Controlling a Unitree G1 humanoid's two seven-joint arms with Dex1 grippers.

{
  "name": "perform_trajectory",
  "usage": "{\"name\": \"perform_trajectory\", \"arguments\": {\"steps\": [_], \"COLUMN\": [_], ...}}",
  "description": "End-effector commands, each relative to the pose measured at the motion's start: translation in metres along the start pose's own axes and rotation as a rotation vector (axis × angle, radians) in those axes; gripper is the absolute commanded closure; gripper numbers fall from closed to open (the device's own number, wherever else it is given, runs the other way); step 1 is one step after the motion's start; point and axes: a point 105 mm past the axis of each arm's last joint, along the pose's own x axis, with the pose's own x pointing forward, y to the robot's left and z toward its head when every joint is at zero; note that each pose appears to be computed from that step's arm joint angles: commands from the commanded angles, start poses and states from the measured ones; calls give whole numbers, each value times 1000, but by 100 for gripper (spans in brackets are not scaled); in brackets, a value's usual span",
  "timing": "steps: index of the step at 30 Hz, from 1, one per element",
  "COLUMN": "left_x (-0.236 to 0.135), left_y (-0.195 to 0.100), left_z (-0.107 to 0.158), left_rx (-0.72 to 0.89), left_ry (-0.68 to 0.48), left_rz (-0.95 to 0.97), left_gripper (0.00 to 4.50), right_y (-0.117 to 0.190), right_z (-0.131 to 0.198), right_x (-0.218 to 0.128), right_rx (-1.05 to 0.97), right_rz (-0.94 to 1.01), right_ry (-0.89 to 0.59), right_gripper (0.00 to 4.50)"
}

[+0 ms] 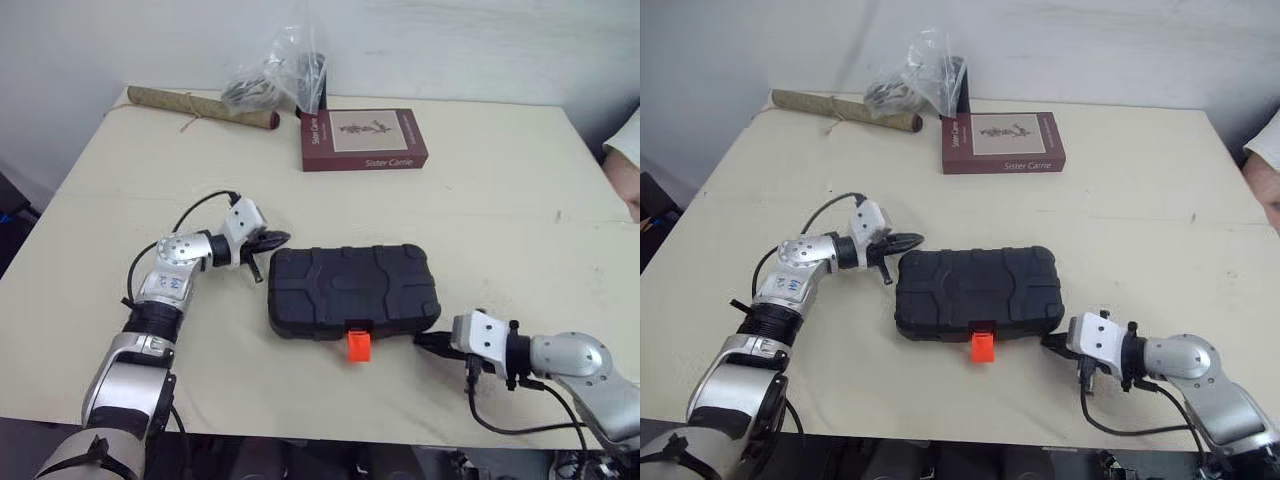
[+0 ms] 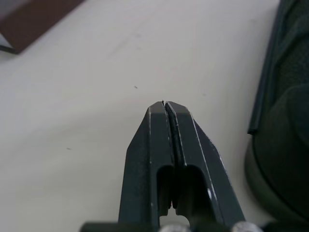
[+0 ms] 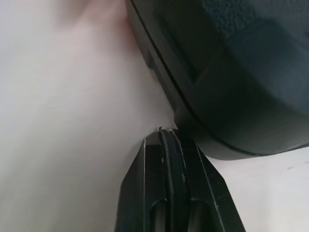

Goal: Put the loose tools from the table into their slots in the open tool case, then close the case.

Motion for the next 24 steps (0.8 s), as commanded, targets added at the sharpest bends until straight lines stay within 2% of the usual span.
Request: {"name": "perform_trajectory", "arguments": {"steps": [1,5,11,13,18,20,22,24], "left_x": [-4,-20,-44,-51,-57,-61,-66,-65], "left_y": [-25,-34,-58,-66,-63,-62,-54,-50], "left_z": [-3,-14,-1,1,10,25,51,73], "left_rx": [12,5,-28,-81,-172,-185,-152,-121], "left_ry": [-6,-1,-48,-58,-141,-231,-338,-397], "left_rz": [-165,-153,-118,-93,41,49,57,30], "left_gripper": [450,450,450,450,450,450,450,450], "right_y": [-12,-28,-75,-82,-97,-107,-108,-105], "right_z": [-10,-10,-3,-3,1,6,7,5], "right_x": [9,20,41,49,56,49,31,14], "right_rx": [-27,-83,-162,-171,-172,-201,-223,-207], "right_rz": [-59,-85,-170,-162,-199,-261,-298,-315], "right_ry": [34,20,-3,-1,-32,-73,-100,-109], "right_gripper": [448,448,448,448,448,448,448,448]}}
